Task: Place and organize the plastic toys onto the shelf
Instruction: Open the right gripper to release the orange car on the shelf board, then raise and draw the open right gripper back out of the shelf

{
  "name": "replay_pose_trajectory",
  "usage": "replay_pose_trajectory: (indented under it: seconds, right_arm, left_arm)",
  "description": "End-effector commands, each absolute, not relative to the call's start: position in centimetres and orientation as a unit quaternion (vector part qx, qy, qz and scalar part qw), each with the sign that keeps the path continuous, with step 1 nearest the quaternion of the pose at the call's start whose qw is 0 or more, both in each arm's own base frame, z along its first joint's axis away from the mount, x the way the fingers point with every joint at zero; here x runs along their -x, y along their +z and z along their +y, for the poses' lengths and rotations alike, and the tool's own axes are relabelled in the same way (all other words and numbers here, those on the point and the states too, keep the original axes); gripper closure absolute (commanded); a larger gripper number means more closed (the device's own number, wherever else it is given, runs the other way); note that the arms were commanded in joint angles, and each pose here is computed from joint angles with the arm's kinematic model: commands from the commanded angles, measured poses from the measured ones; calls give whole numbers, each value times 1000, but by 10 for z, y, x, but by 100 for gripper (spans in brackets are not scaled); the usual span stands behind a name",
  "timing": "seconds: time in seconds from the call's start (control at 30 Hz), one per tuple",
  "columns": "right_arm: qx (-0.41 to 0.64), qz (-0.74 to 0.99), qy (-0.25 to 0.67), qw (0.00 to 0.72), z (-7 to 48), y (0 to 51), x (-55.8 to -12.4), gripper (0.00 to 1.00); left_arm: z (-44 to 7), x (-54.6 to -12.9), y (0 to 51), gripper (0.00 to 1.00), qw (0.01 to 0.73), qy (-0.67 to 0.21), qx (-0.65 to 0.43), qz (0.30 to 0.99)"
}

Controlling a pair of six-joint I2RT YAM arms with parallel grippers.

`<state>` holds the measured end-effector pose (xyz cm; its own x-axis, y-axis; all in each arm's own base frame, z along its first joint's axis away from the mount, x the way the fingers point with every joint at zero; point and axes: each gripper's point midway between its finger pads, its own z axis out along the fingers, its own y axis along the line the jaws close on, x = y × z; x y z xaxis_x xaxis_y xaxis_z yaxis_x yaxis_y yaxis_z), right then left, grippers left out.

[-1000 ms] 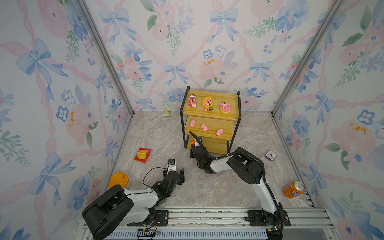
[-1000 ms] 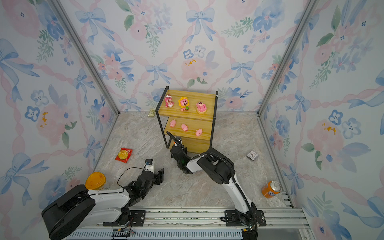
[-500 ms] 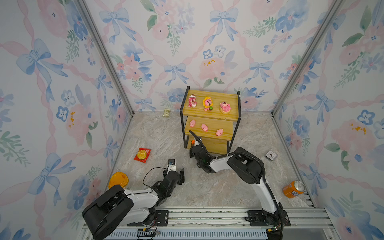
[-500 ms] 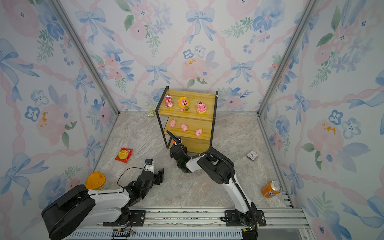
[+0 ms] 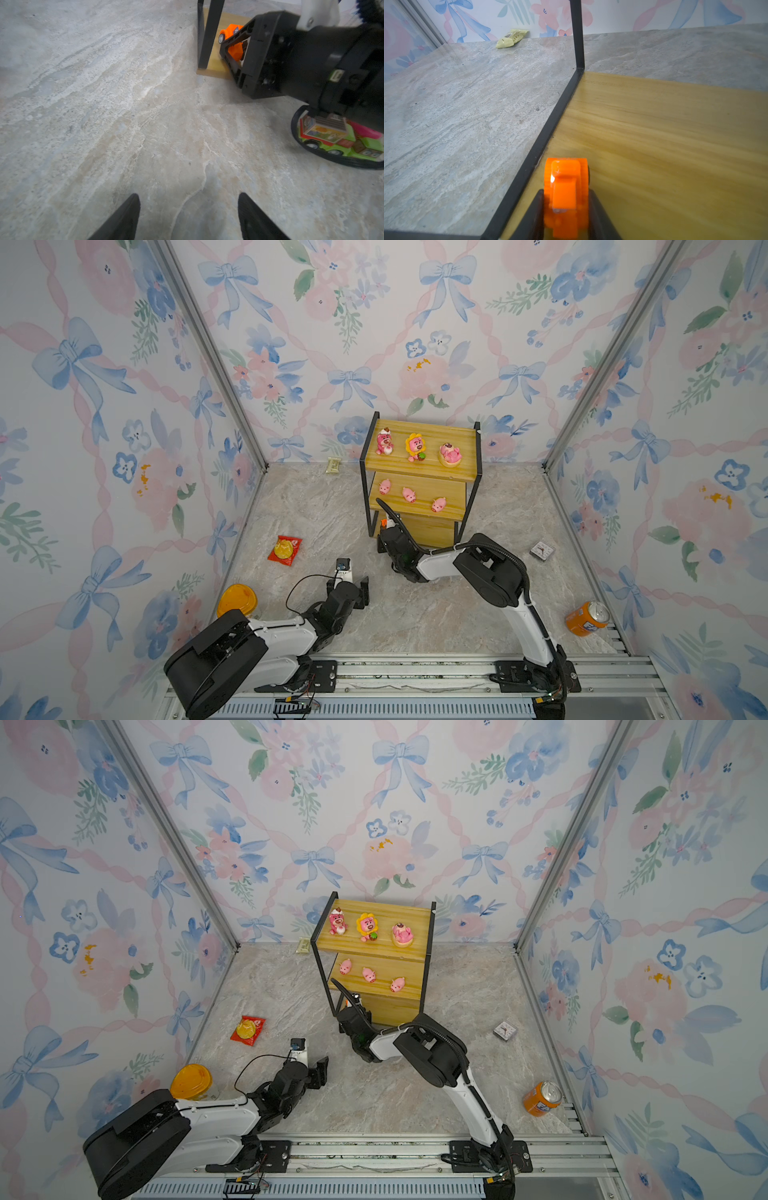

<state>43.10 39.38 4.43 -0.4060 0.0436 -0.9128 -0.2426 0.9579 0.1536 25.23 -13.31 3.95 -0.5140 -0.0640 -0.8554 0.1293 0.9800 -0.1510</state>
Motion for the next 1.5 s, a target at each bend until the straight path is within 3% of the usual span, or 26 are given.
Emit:
replay_pose_trajectory:
  seconds: [0.0,0.67,1.47]
  right_arm:
    - [72,833,137,531,401,39,-437,66]
    - [72,824,132,546,394,45,-431,49]
    - [107,819,124,550,376,58,-405,41]
  left_arm:
    - [-132,-253,39,25,495,-96,-26,863]
    - [-132,-252,39,25,495,-98,-27,863]
    - [-134,-252,37,25,491,-100,-28,865]
